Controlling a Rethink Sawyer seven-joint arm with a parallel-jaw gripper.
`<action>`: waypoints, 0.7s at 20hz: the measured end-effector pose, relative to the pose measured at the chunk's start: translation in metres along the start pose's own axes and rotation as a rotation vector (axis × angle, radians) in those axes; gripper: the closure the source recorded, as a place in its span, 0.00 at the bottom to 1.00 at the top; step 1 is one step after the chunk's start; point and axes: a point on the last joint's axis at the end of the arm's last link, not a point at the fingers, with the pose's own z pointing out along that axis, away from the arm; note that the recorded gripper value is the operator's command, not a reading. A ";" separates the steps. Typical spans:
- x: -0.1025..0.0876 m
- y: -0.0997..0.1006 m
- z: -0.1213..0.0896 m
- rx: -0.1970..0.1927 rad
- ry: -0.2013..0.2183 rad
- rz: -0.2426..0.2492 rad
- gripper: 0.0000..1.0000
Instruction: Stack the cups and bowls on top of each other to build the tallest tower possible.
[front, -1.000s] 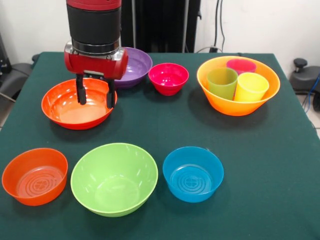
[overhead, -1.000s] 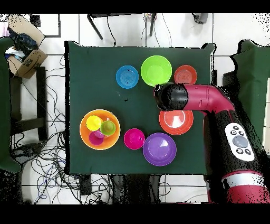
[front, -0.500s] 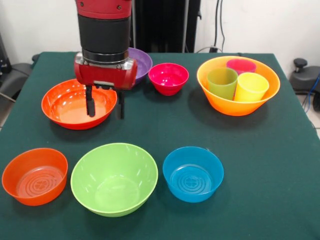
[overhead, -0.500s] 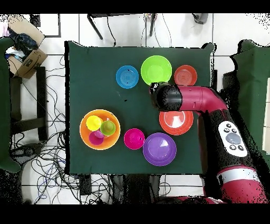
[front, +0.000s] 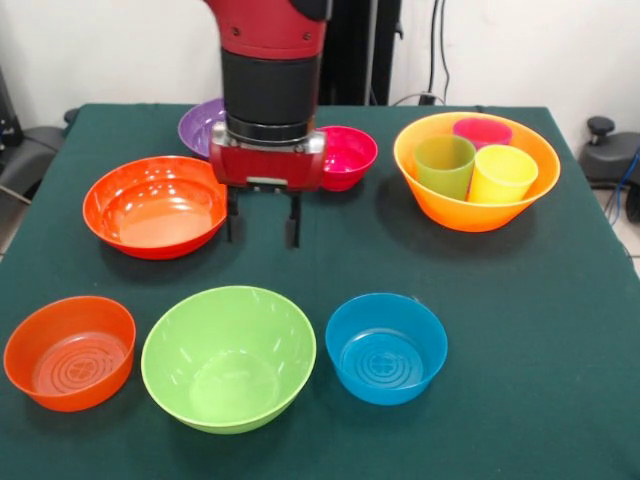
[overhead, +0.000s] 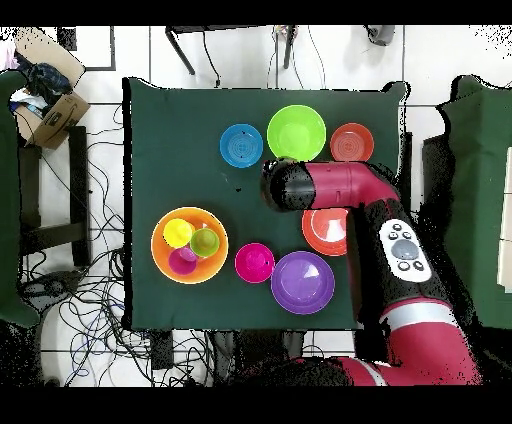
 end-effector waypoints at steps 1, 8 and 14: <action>0.003 0.003 0.003 0.002 0.006 -0.007 0.00; 0.026 0.011 0.018 0.036 0.077 -0.036 0.00; 0.058 0.009 0.028 0.100 0.195 -0.060 0.00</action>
